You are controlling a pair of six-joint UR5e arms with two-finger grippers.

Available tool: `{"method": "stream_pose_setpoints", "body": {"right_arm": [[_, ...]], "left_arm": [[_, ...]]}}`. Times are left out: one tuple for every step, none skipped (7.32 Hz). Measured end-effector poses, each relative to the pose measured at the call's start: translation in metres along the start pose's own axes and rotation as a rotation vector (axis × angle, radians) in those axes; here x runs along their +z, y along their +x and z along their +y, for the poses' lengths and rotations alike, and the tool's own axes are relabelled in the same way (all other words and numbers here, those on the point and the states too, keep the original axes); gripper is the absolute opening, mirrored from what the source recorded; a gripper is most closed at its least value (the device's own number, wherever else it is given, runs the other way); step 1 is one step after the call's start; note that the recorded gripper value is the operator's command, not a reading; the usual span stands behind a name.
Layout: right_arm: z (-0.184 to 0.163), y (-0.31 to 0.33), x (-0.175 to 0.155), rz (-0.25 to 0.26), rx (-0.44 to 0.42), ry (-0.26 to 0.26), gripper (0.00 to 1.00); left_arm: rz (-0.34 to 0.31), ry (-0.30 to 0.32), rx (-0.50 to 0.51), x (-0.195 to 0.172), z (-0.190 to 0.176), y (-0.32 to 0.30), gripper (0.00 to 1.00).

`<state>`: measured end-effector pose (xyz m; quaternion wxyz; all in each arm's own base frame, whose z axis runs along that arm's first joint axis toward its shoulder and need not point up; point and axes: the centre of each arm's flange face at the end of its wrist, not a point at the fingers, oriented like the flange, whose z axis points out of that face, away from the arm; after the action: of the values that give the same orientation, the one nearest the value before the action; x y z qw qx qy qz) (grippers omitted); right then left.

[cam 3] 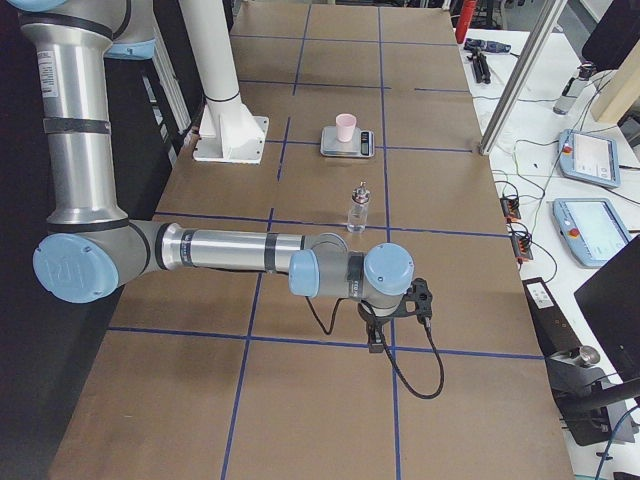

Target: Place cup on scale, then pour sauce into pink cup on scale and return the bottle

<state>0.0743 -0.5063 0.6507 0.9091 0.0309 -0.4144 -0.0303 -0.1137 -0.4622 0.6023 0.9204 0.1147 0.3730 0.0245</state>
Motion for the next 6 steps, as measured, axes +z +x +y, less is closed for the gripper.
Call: {"method": "stream_pose_setpoints", "body": {"right_arm": [[0.0, 0.0, 0.0, 0.0, 0.0, 0.0, 1.0], [0.0, 0.0, 0.0, 0.001, 0.0, -0.001, 1.0], [0.0, 0.001, 0.0, 0.001, 0.001, -0.001, 1.0], [0.0, 0.001, 0.0, 0.001, 0.001, -0.001, 1.0], [0.0, 0.001, 0.001, 0.001, 0.0, -0.001, 1.0], [0.0, 0.001, 0.001, 0.0, 0.0, -0.001, 1.0]], "left_arm": [[0.001, -0.003, 0.002, 0.001, -0.001, 0.001, 1.0], [0.002, -0.011, 0.005, 0.005, -0.001, 0.002, 1.0], [0.005, -0.024, 0.009, 0.011, -0.001, 0.004, 1.0], [0.007, -0.034, 0.012, 0.016, -0.001, 0.006, 1.0], [0.008, -0.038, 0.014, 0.018, -0.001, 0.007, 1.0], [0.008, -0.041, 0.014, 0.02, -0.001, 0.007, 1.0]]}}
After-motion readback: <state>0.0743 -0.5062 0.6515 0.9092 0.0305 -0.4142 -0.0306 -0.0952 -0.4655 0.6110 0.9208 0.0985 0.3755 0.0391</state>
